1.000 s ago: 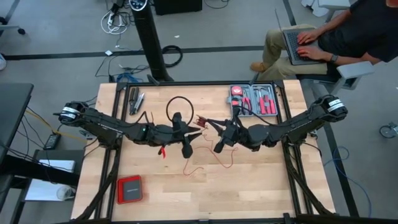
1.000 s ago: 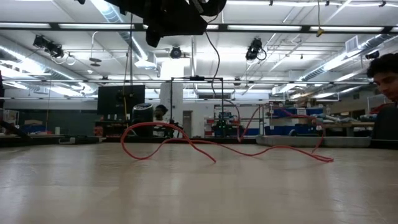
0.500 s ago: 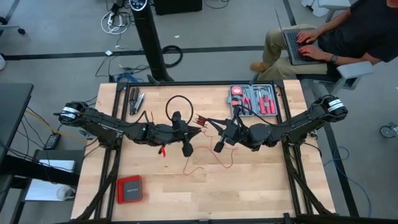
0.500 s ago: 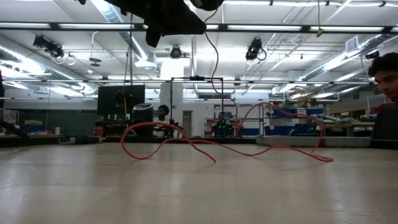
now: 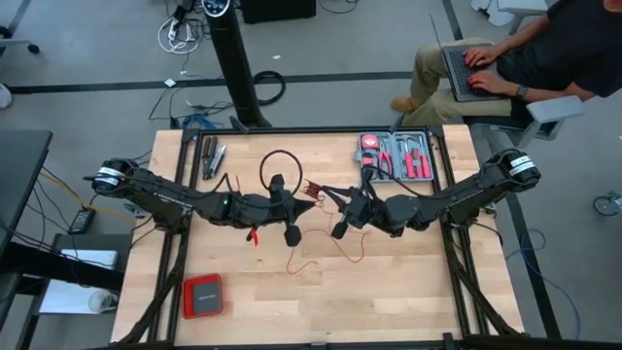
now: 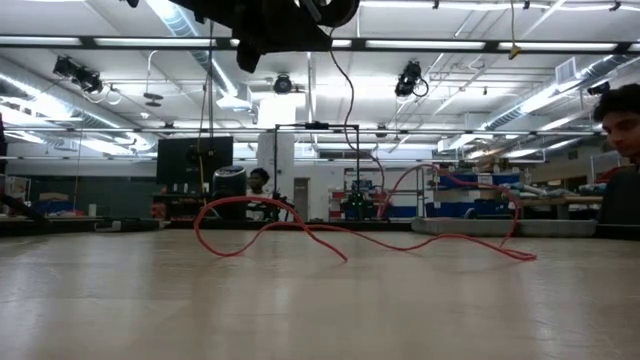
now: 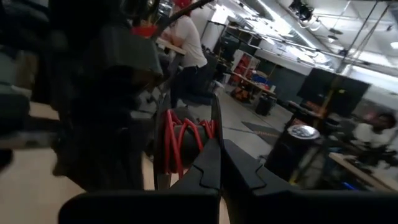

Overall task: Coil cords
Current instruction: Uncoil the red cable wire from the black spool

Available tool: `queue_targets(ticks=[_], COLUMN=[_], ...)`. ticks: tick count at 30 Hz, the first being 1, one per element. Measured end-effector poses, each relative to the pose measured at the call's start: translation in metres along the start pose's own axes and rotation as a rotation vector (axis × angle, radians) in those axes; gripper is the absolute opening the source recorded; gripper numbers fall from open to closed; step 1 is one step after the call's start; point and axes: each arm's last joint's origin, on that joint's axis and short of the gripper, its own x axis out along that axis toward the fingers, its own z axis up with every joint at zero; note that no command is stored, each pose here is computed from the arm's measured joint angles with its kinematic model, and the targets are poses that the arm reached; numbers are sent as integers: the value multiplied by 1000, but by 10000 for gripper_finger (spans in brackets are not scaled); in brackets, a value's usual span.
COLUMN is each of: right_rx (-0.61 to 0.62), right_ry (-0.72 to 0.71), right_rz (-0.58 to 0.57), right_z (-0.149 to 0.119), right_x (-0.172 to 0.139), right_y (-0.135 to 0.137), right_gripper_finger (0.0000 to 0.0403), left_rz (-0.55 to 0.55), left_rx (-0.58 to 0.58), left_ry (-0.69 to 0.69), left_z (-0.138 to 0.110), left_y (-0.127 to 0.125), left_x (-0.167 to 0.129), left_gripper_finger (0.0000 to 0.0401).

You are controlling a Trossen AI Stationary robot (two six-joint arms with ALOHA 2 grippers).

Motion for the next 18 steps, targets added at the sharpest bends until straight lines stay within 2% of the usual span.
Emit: queue_targets(ticks=[5,8,13,18], right_rx=[-61,-102,-179,-269], right_ry=[18,42,116,191], right_rz=[-50,-66,-93,-116], right_z=[5,4,-4,-10], right_x=[-7,-8,-8,-13], right_y=[-1,-1,1,5], right_gripper_finger=[0,0,0,0], left_rz=[-174,-272,-332,-320], left_rx=[19,18,48,56], left_ry=[3,-51,-112,-124], left_z=[1,7,14,21], left_y=[-9,-15,-19,-16], left_x=[-3,-6,-10,-19], left_gripper_finger=[0,0,0,0])
